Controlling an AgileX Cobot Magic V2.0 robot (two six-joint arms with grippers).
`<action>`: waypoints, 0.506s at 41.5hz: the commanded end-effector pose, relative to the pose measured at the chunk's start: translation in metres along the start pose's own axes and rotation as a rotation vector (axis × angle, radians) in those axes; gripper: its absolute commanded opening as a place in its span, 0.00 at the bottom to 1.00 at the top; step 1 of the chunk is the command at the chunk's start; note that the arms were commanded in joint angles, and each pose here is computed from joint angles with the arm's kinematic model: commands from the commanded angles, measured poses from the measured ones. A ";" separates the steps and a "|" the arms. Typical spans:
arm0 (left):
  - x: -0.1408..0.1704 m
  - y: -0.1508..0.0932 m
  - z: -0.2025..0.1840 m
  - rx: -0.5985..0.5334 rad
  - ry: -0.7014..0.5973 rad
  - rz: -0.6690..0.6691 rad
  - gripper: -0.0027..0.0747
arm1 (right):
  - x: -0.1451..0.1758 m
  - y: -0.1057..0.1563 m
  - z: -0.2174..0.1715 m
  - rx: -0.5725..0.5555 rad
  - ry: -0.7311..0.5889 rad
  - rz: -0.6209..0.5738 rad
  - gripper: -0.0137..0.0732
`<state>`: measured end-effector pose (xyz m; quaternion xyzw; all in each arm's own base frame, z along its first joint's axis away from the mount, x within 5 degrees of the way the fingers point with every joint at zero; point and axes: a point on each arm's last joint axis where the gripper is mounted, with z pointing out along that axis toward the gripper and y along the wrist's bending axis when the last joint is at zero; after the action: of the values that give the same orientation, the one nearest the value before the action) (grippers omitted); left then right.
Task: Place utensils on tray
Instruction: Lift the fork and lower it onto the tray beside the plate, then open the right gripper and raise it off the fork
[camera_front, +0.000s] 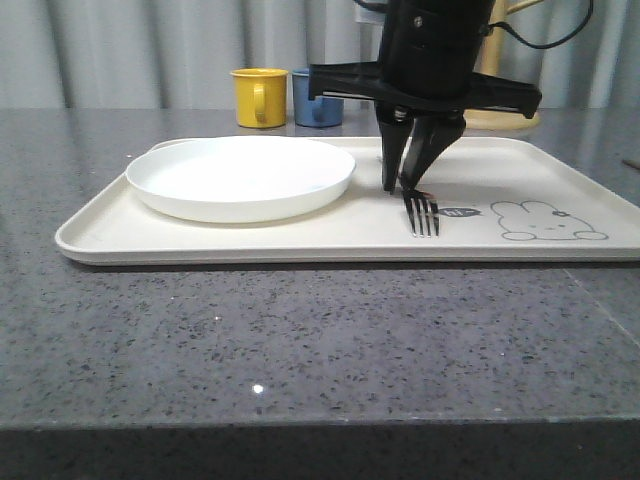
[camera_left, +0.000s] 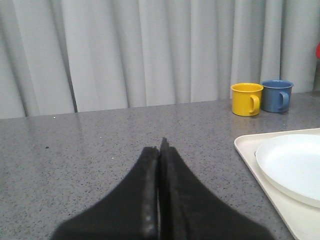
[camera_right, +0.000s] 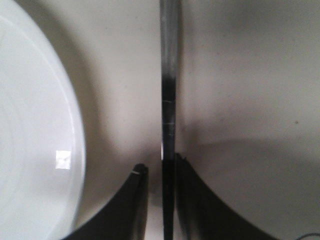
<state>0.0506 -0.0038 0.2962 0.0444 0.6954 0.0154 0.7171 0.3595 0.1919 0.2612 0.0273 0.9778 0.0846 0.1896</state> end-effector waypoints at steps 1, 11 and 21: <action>-0.015 0.002 -0.001 -0.012 -0.094 -0.016 0.01 | -0.011 0.003 -0.035 -0.057 -0.118 -0.003 0.48; -0.015 0.002 -0.001 -0.012 -0.094 -0.016 0.01 | -0.015 -0.010 -0.062 -0.039 -0.161 -0.005 0.55; -0.015 0.002 -0.001 -0.012 -0.094 -0.016 0.01 | -0.022 -0.057 -0.099 0.032 -0.181 -0.043 0.55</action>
<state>0.0506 -0.0038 0.2962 0.0444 0.6954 0.0154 0.7171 0.3512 0.1420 0.3109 0.0268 0.9720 0.0670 0.2235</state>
